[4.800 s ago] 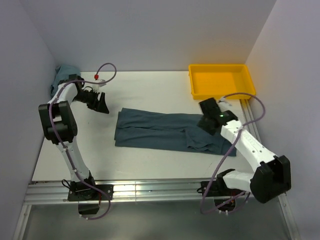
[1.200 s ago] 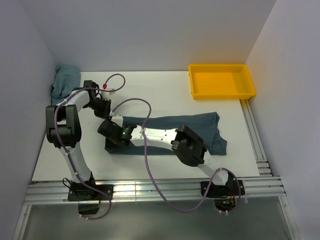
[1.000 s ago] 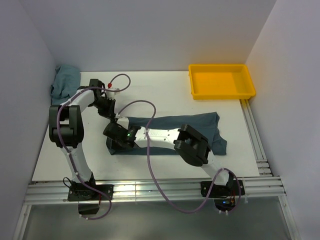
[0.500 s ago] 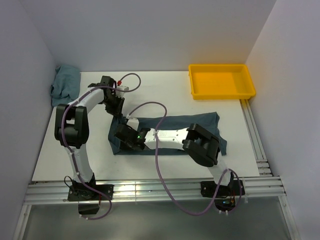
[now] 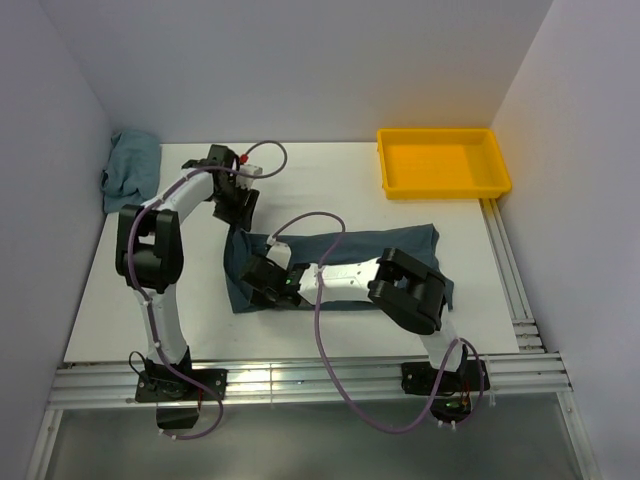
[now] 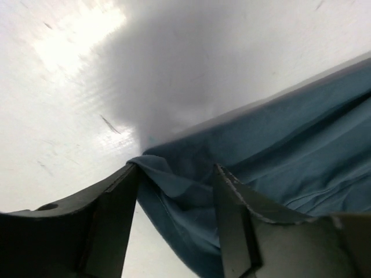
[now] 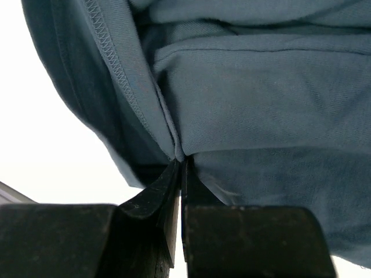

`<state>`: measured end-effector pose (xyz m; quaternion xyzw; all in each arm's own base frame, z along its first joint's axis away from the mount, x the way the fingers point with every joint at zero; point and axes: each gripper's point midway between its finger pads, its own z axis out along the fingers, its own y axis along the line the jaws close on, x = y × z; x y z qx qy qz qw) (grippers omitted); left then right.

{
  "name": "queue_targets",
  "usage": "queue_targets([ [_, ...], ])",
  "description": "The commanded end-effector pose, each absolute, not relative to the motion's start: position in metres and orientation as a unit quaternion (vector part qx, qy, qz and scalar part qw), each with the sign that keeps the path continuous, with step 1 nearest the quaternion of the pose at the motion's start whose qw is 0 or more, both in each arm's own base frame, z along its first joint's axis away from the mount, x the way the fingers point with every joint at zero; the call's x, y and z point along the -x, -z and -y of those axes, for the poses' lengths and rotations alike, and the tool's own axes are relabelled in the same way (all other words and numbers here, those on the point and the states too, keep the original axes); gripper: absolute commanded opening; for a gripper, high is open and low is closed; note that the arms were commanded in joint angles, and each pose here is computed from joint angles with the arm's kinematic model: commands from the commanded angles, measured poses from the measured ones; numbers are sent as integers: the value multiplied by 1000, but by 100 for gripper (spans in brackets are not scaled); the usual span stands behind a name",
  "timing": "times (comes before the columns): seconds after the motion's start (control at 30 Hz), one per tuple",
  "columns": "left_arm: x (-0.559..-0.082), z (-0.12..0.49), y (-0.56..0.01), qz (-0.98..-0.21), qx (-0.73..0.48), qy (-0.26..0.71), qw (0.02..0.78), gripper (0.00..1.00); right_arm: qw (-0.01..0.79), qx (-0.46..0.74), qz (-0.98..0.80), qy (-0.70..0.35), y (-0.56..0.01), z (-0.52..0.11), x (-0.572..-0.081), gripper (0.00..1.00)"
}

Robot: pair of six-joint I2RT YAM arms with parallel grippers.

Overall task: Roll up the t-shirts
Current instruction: Roll the tshirt

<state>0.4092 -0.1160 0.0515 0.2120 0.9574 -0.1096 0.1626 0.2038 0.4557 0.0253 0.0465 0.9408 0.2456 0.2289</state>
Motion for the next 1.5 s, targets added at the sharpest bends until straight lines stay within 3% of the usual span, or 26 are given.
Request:
queue_targets([
  [0.0,-433,125,-116,-936,-224,118,244,60,235,-61,-933,-267,-44,-458,-207,6],
  [0.17,-444,105,-141,-933,-214,104,270,62,232,-63,-933,-269,-40,-460,-208,5],
  [0.6,-424,51,-95,-951,-184,126,214,61,225,-63,-933,-274,-36,-463,-209,4],
  [0.7,-414,57,-91,-946,-194,165,200,59,225,-64,-933,-274,-37,-462,-210,4],
  [1.47,-394,73,-47,-939,-245,187,151,57,227,-65,-933,-272,-39,-461,-215,2],
])
